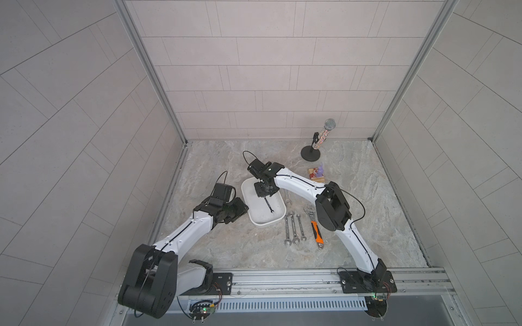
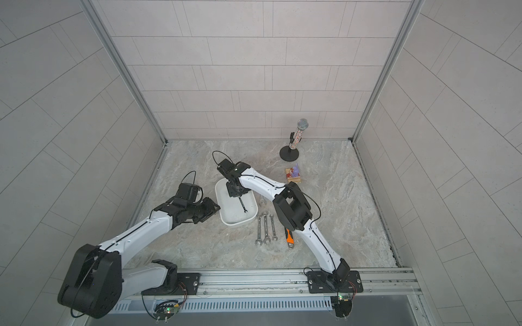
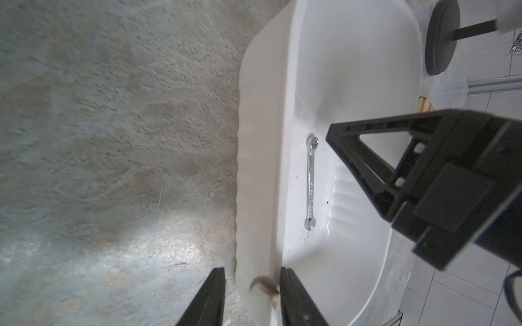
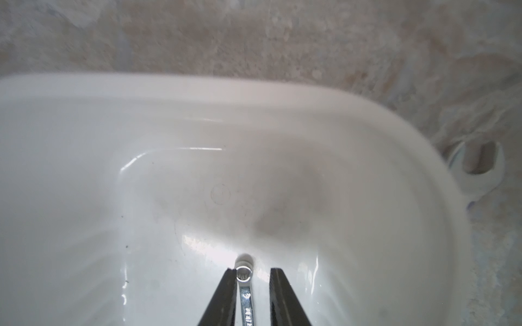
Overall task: Take out the wrench from the storage box
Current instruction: Pick up the wrench from the storage box.
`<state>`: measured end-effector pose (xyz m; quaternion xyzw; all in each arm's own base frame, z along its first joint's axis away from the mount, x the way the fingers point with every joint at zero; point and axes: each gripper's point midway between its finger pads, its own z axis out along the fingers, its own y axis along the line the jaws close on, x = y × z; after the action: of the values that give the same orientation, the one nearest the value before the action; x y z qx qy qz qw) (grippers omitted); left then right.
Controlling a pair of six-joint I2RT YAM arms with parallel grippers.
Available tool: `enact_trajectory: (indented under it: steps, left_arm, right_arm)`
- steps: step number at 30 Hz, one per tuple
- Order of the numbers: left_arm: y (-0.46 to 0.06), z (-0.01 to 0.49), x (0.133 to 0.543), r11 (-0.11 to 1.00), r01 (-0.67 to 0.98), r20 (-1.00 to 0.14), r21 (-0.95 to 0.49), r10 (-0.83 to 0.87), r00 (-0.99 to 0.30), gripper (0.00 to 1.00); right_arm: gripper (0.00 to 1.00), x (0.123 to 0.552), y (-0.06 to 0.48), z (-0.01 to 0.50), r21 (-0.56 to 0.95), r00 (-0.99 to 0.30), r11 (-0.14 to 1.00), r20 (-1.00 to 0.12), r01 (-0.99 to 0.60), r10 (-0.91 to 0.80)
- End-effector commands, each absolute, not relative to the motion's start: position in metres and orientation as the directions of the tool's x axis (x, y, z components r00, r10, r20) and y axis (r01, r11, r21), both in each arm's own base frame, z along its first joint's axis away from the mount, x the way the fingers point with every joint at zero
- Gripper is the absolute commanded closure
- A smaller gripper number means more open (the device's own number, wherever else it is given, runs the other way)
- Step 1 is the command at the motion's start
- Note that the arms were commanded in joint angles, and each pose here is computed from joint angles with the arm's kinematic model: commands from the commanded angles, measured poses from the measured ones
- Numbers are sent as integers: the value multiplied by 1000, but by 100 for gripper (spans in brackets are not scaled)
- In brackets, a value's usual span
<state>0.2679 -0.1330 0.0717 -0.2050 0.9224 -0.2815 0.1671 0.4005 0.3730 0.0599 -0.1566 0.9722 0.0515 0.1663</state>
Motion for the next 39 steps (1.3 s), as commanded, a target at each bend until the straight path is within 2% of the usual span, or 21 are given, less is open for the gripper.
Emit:
enact_trajectory:
  steps: [1, 6, 11, 18, 24, 30, 39]
  left_arm:
    - [-130, 69, 265, 764, -294, -190, -574, -473, -860, 62]
    - [-129, 68, 266, 764, -296, -190, -573, -475, -859, 62]
    - [-130, 68, 266, 763, -297, -188, -574, -476, -859, 62]
    - [-129, 67, 266, 764, -301, -185, -570, -477, -859, 62]
    - [-129, 67, 266, 764, -301, -185, -570, -477, -859, 62]
    - [-128, 67, 266, 764, -305, -185, -568, -480, -858, 62]
    - [-126, 65, 266, 763, -316, -181, -564, -487, -854, 62]
  right_arm:
    - [72, 385, 375, 53, 50, -882, 908, -265, -416, -390]
    - [68, 367, 366, 60, -22, -797, 824, -238, -567, -555]
    - [64, 357, 359, 48, -18, -797, 816, -202, -578, -569]
    - [64, 350, 351, 28, -23, -819, 830, -152, -557, -554]
    - [67, 331, 341, 10, -1, -845, 849, -96, -528, -525]
    - [76, 310, 321, -27, -32, -869, 868, 28, -495, -494]
    - [86, 315, 319, -29, -65, -871, 869, 25, -491, -490]
